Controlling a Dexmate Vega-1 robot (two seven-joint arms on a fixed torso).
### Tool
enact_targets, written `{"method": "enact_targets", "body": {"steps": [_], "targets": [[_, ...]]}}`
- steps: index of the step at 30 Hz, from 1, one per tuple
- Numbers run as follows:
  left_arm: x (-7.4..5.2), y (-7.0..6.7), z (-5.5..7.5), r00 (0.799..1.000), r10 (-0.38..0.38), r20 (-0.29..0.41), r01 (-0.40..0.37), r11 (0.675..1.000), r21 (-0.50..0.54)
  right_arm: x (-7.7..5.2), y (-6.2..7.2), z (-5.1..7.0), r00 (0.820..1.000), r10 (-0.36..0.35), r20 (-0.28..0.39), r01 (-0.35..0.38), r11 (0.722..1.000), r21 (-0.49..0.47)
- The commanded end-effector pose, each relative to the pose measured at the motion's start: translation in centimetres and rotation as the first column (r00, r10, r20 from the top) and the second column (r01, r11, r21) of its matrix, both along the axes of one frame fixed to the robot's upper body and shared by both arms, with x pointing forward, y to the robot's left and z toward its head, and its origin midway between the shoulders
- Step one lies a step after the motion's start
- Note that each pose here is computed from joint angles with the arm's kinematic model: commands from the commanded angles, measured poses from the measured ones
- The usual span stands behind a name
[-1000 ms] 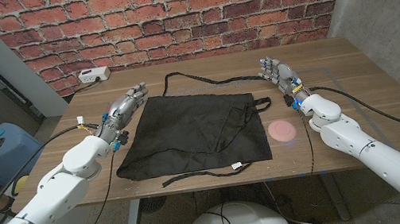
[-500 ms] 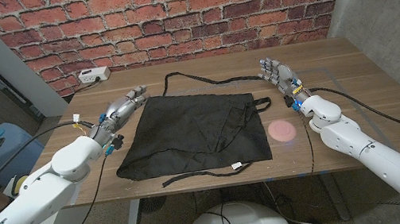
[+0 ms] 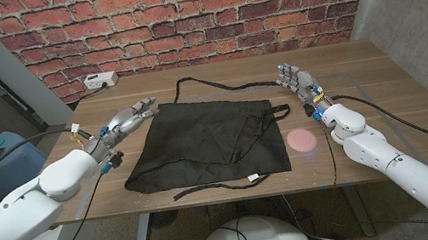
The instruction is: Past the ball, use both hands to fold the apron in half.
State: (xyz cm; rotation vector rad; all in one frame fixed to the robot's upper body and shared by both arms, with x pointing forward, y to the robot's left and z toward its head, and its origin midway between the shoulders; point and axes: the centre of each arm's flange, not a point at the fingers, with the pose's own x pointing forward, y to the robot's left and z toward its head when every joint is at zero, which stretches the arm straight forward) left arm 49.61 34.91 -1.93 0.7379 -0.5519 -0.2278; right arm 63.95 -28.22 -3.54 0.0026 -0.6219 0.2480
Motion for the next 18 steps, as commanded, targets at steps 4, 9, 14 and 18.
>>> {"method": "enact_targets", "body": {"steps": [4,9,14,18], "targets": [[-2.3,1.3,-0.2,0.994,0.096,0.056,-0.105,0.976,0.190,0.2,0.3,0.3,1.000,-0.003,0.006,0.003,1.000,-0.021],[-2.9,1.5,-0.7,0.982,0.153,0.107,-0.176,0.951,0.253,0.3,0.3,0.6,1.000,-0.006,0.010,0.007,1.000,-0.021],[-3.7,1.7,-1.0,0.966,0.207,0.155,-0.249,0.909,0.334,0.4,0.3,0.7,1.000,-0.006,0.012,0.006,1.000,-0.017],[-4.1,1.7,-1.3,0.958,0.234,0.166,-0.281,0.880,0.384,0.5,0.4,0.7,1.000,-0.004,0.013,0.004,1.000,-0.019]]}}
